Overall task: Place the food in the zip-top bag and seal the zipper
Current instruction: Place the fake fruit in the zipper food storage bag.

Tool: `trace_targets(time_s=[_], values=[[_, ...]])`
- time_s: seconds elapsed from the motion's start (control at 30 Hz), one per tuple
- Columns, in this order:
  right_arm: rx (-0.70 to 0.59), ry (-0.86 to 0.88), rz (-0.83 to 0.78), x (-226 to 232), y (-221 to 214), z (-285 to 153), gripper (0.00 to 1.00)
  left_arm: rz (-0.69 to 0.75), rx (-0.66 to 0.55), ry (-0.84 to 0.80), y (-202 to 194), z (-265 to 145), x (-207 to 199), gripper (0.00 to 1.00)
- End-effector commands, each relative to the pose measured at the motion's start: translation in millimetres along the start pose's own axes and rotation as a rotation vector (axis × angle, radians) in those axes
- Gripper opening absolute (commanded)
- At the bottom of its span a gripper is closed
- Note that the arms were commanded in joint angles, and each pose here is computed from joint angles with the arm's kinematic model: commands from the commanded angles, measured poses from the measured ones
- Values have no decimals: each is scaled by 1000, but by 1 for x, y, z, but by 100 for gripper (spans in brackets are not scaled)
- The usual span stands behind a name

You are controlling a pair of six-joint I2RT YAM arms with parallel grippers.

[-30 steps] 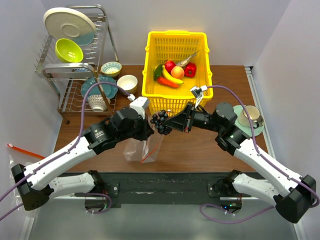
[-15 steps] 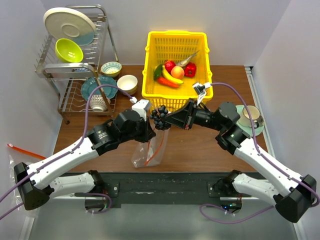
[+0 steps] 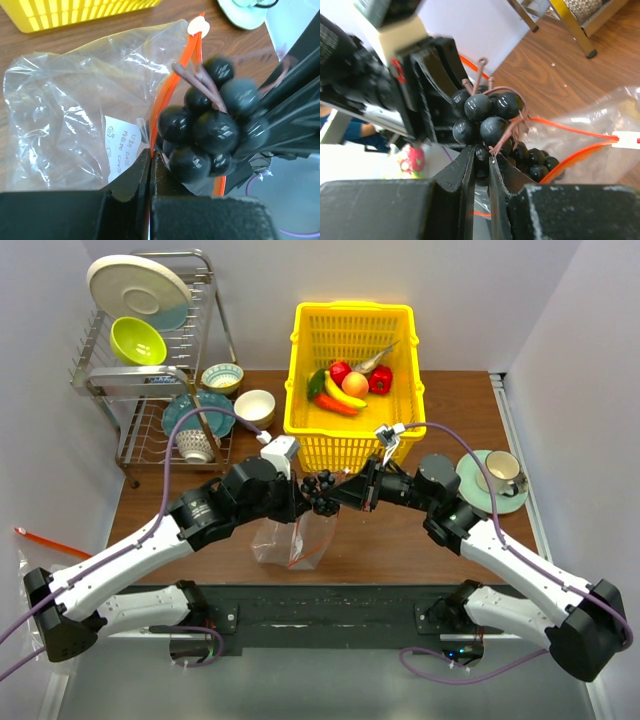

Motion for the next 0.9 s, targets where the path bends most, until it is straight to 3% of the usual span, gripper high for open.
trace_targets(time_s=[0.0,0.4,0.43,0.53,0.87], values=[[6,-38,-106,-2,-7,-6,0,-22,-95,-24,32,-15,-9,0],[58,-134,-121,-22,-23,-10,0,-37,-110,-4,50,-20,2,0],[72,-138,-118,-23,-25,-9,19,-36,-111,-8,50,-20,2,0],[85,-146,-118,-19,-22,-7,56,-34,-103,-25,48,-17,0,0],[102,-441,-141,-28,-3,-28,59,-35,-74,-6,36,-7,7,0]])
Point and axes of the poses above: each gripper's point midway between its finger pads, its own z axis out along the fingers, its own x axis along the line the jaws close on, y = z × x, the point moved 4 cm from there along -z, back along the fingers, and after that the axes turned 7 degrees about z, right-handed, at the moved point
